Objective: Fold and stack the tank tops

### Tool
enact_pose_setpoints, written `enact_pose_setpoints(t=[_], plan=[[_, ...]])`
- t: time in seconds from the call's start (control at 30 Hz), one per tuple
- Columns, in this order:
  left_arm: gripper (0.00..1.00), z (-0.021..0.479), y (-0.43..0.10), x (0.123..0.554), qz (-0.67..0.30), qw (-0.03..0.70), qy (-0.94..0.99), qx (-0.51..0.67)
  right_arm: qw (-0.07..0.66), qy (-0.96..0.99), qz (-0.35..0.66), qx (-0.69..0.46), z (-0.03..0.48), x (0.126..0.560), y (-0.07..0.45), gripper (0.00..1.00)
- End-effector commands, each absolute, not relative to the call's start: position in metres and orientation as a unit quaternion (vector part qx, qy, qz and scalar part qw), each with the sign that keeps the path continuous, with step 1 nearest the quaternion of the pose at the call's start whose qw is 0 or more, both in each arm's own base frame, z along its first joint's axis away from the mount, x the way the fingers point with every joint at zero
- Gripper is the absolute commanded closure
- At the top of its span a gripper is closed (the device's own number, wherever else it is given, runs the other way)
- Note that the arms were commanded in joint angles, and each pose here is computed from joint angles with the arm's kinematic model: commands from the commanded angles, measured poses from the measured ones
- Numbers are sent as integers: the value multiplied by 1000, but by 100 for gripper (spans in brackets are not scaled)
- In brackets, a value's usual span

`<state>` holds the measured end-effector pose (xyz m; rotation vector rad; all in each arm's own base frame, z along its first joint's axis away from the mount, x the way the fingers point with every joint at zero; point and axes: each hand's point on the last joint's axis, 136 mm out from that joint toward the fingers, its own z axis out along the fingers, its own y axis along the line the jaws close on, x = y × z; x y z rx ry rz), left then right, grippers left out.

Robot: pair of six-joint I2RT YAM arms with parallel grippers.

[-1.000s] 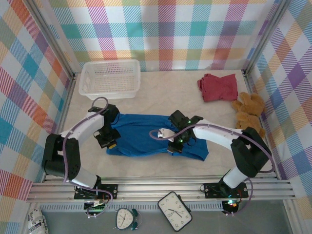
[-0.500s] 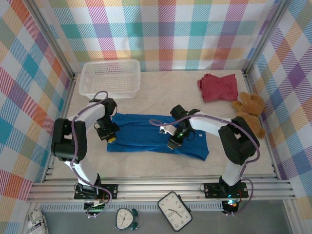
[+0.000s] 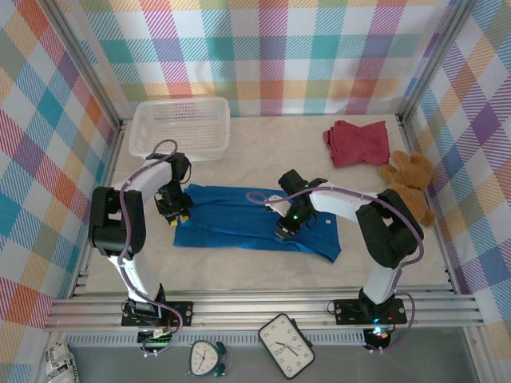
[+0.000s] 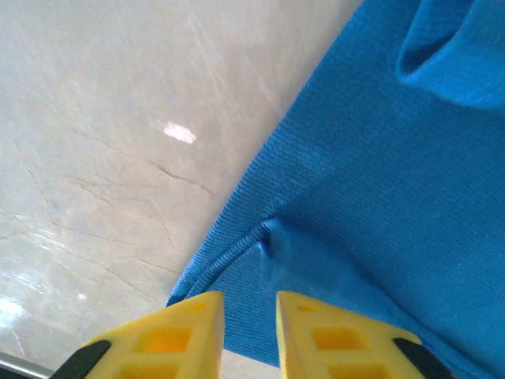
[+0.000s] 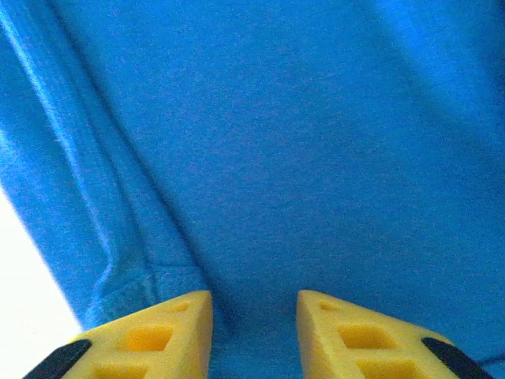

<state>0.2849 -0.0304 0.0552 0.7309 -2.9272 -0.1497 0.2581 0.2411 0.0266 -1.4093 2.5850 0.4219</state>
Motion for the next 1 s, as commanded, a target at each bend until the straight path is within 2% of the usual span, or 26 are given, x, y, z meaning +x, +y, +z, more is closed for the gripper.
enact_pose_setpoints(t=[0.0,0.13,0.3,0.47,0.77,0.97], plan=[[73,84,-21,283,-57,34,-968,242,122,872,114,-460,39,275,236,66],[72,89,-43,266,-6,43,-967,250,135,872,101,-459,45,280,234,63],[72,71,-90,245,74,67,-961,257,156,874,78,-453,62,280,220,54],[72,45,-112,240,84,83,-964,237,133,868,53,-476,72,254,190,44],[73,-4,-76,234,11,129,-968,217,79,854,67,-510,79,188,163,40],[73,-1,-41,241,-11,121,-966,227,56,813,39,-579,67,151,150,39]])
